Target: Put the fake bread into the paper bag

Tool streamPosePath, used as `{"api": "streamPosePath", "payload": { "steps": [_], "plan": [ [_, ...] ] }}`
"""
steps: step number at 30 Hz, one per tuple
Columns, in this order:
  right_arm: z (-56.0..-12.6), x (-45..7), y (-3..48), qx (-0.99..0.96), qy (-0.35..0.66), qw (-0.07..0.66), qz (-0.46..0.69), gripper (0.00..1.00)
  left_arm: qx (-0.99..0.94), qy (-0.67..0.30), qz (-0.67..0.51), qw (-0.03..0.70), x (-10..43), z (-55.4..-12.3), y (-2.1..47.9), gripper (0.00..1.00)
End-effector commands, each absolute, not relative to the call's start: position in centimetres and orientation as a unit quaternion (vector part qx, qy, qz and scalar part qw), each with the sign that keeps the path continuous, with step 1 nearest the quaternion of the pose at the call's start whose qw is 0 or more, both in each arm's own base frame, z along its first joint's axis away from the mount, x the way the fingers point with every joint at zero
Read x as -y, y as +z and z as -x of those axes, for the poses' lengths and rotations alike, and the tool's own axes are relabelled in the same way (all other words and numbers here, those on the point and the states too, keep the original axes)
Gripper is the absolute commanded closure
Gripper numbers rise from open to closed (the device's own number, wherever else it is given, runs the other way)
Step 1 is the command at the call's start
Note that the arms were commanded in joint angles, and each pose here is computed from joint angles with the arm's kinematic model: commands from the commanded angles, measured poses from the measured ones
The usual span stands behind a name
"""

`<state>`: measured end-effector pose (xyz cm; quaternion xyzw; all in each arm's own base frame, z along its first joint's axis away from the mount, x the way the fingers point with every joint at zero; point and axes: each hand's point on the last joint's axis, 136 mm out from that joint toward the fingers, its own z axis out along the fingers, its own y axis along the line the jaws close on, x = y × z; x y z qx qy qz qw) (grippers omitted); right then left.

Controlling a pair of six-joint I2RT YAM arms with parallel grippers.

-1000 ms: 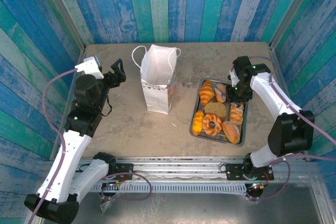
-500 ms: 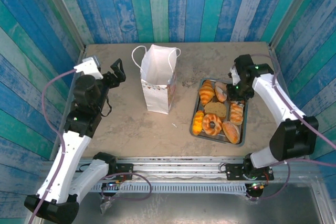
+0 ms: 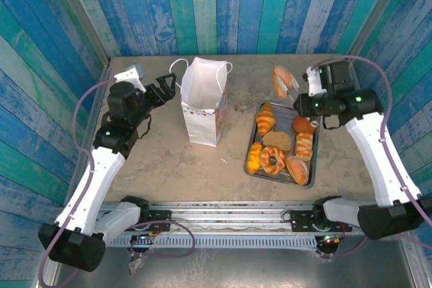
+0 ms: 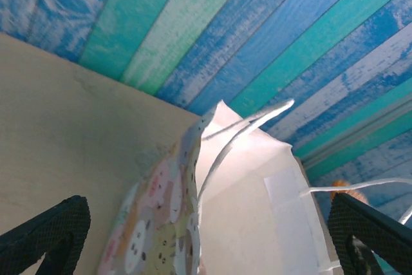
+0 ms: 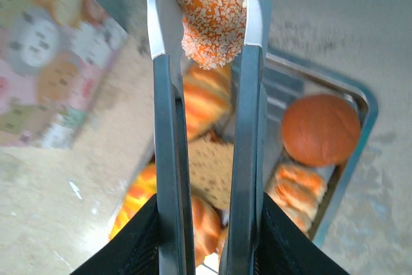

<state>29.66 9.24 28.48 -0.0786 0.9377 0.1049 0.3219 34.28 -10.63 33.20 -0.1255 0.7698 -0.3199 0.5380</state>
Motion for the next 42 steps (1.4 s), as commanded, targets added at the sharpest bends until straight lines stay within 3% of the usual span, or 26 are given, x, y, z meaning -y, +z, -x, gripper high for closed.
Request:
{"api": "streamPosePath", "payload": {
  "steps": [1,9,17,24,31,42],
  "plan": [
    [-29.9,-11.4,34.4,-0.891,0.151,0.415,0.102,0.71,-0.762,-0.384,0.118,0.508,12.6,-34.4,32.8,0.0],
    [-28.9,-16.0,42.5,-0.811,0.224,0.517,0.156,0.71,-0.77,-0.406,0.114,0.479,13.8,-35.4,30.5,0.09],
    [-26.0,-24.2,45.9,-0.744,0.286,0.543,0.263,0.71,-0.784,-0.406,0.133,0.451,14.1,-36.4,27.9,0.27],
    [-25.2,-28.7,42.7,-0.759,0.262,0.507,0.314,0.71,-0.78,-0.411,0.138,0.451,14.1,-36.6,27.6,0.47],
    [-26.2,-28.9,38.5,-0.797,0.22,0.468,0.313,0.71,-0.783,-0.395,0.154,0.456,13.4,-36.6,26.9,0.64],
    [-26.6,-29.1,34.1,-0.832,0.186,0.408,0.327,0.71,-0.781,-0.397,0.15,0.457,13.4,-36.4,27.1,0.74]
  ]
}}
